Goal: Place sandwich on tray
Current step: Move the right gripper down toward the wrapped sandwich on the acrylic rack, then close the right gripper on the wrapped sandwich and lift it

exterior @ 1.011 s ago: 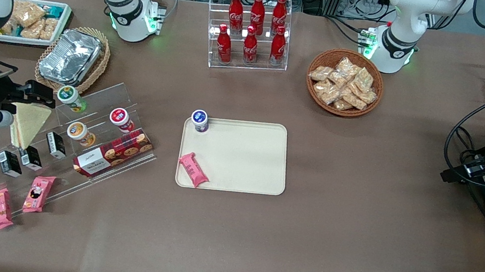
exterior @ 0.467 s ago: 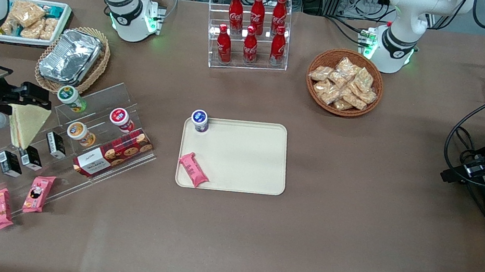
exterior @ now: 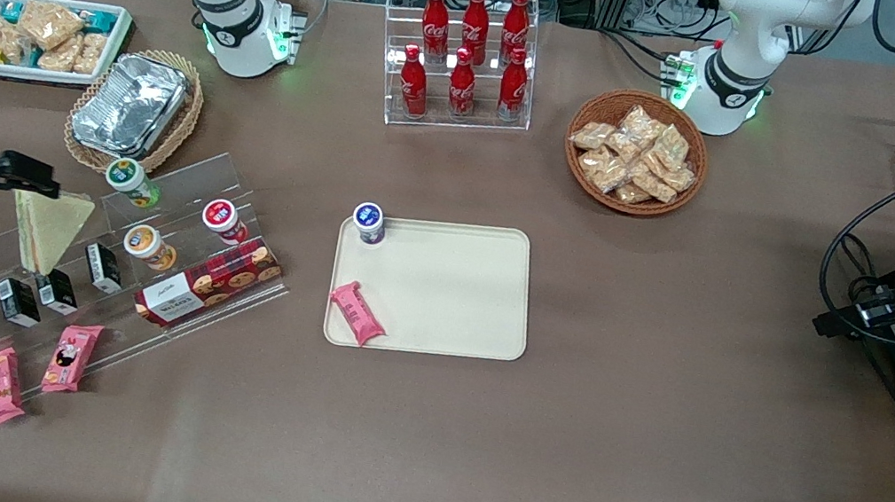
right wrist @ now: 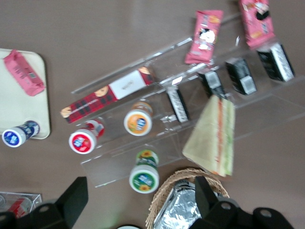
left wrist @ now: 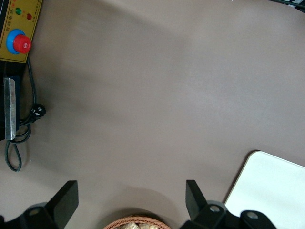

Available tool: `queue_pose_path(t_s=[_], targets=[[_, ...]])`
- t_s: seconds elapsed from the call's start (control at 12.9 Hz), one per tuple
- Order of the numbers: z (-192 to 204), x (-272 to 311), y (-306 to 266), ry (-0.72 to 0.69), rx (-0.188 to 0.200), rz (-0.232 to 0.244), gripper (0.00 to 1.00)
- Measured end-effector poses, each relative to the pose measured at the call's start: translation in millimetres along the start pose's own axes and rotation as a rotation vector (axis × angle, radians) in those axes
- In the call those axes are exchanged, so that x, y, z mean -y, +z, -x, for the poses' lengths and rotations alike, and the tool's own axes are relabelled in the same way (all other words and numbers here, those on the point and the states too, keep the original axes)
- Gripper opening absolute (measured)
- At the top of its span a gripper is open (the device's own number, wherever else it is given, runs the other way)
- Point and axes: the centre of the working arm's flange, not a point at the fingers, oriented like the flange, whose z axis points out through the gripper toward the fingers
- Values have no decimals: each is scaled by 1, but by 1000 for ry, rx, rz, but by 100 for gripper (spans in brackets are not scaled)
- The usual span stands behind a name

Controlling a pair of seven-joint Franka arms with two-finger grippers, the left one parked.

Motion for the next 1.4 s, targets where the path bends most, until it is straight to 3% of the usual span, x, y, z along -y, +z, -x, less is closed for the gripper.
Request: queue_pose_path(t_s=[0.31, 0.39, 0.7, 1.4], targets=[[9, -38, 16, 111, 37, 24, 100], [9, -43, 25, 122, 30, 26, 100], [32, -64, 81, 161, -59, 32, 100], [49, -94, 144, 175, -116, 45, 100]])
